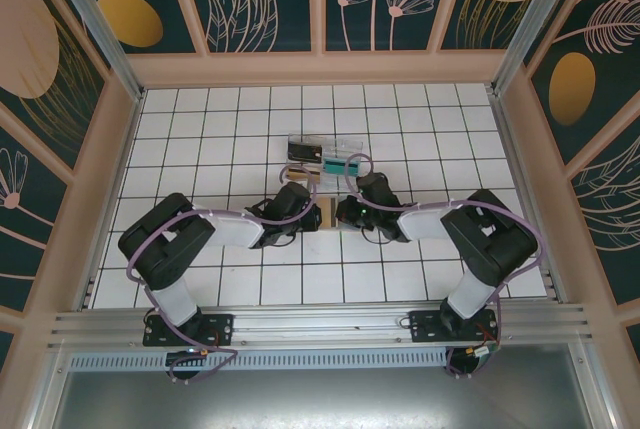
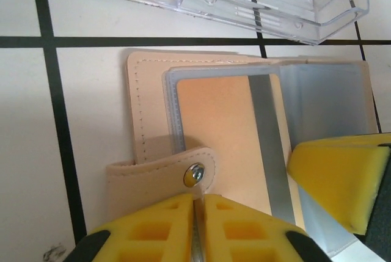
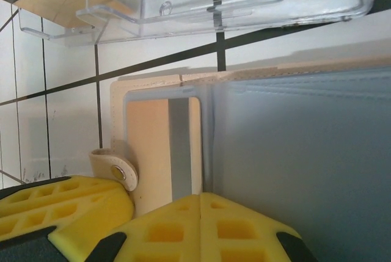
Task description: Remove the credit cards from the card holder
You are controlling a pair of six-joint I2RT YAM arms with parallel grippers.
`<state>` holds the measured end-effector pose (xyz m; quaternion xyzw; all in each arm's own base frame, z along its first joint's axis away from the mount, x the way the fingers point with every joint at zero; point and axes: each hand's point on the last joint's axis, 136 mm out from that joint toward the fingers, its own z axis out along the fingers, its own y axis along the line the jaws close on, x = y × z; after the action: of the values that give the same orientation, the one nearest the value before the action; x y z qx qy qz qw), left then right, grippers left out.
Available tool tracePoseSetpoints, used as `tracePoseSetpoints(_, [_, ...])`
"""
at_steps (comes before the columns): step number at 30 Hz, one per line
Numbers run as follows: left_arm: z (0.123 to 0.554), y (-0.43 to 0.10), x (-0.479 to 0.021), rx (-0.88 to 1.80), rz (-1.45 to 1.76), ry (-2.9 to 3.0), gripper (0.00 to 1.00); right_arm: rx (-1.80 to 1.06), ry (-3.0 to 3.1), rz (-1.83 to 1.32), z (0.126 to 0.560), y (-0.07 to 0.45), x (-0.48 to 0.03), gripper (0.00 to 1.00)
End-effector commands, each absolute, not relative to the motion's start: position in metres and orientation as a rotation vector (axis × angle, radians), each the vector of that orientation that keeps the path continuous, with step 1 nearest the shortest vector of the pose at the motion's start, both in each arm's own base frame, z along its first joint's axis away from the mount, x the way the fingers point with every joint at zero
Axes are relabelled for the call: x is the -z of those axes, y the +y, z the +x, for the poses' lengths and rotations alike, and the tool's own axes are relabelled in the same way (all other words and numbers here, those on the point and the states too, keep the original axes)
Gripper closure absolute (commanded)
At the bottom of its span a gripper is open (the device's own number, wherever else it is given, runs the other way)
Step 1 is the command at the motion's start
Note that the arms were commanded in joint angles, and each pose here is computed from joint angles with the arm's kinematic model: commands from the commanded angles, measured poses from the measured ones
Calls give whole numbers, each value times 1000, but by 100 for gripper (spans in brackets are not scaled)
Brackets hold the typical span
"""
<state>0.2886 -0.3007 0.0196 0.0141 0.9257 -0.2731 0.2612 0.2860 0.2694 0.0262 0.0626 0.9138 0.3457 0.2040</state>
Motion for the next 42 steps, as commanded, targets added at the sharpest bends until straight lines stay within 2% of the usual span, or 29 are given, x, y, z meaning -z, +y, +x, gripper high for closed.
tracePoseSetpoints(1, [278, -294, 1, 668, 42, 2594, 91, -964, 2558, 192, 280, 262, -24, 100])
tracePoseSetpoints(6, [277, -292, 3, 655, 41, 2601, 99, -958, 2549, 206, 282, 257, -27, 100])
tracePoseSetpoints(33, [277, -292, -1, 658, 47, 2593, 100, -976, 2496, 247, 278, 229, -36, 100])
tracePoseSetpoints(38, [278, -294, -1, 668, 49, 2595, 100, -1036, 2480, 230, 279, 237, -40, 82])
tracePoseSetpoints(42, [277, -296, -1, 676, 53, 2594, 100, -1068, 2480, 227, 281, 242, -39, 81])
